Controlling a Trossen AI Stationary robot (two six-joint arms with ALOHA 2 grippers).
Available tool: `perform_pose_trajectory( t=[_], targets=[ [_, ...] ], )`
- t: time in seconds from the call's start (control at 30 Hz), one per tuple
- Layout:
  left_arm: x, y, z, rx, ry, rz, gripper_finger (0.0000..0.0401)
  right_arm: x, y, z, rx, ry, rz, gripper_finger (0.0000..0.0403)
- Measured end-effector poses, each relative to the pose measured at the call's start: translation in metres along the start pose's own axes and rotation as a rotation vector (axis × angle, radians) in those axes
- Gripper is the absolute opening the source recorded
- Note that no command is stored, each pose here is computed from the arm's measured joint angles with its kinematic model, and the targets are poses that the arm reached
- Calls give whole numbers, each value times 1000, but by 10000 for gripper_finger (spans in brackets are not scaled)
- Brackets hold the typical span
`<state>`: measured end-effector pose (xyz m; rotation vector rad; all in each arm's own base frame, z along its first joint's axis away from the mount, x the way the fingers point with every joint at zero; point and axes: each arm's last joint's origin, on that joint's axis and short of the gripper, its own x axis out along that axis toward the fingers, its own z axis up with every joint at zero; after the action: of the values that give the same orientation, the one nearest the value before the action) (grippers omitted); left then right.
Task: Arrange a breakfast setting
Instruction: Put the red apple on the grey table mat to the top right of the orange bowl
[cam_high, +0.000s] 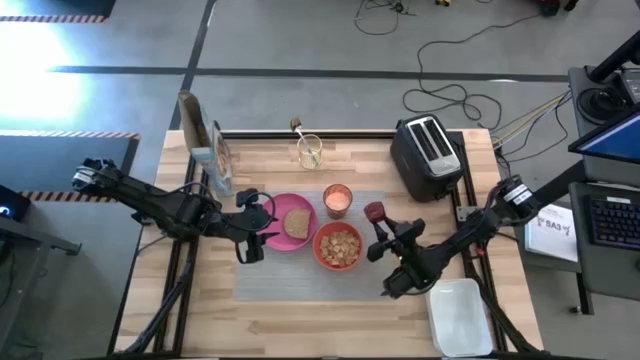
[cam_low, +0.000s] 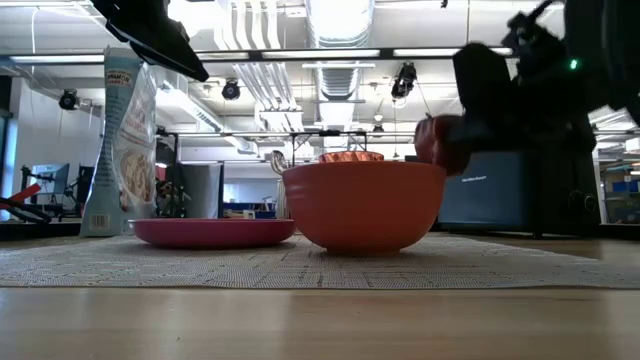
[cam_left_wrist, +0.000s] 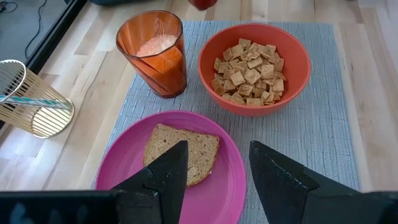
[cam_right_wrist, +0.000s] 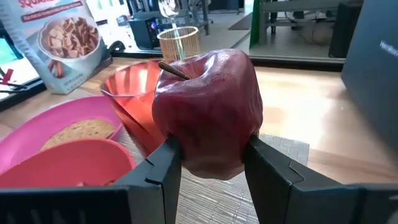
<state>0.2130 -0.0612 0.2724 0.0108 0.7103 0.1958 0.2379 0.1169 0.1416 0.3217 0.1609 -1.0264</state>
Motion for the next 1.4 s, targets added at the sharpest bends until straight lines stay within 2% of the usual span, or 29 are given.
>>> perform_pose_trajectory(
  t=[0.3, 0.63, 0.83, 1.03, 1.4],
  targets=[
    [0, 0, 0, 0, -1, 0, 155, 12, -12, -11, 47, -9, -15, 132],
    [0, 0, 0, 7, -1, 0, 155, 14, -6, -12, 83, 2, 2, 132],
    [0, 0, 0, 18, -1, 0, 155, 15, -3, -13, 60, 5, 12, 132],
    [0, 0, 0, 18, -1, 0, 155, 21, -6, -35, 56, 9, -12, 132],
    [0, 0, 0, 18, -1, 0, 155, 30, -10, -66, 139, -1, -34, 132]
  ],
)
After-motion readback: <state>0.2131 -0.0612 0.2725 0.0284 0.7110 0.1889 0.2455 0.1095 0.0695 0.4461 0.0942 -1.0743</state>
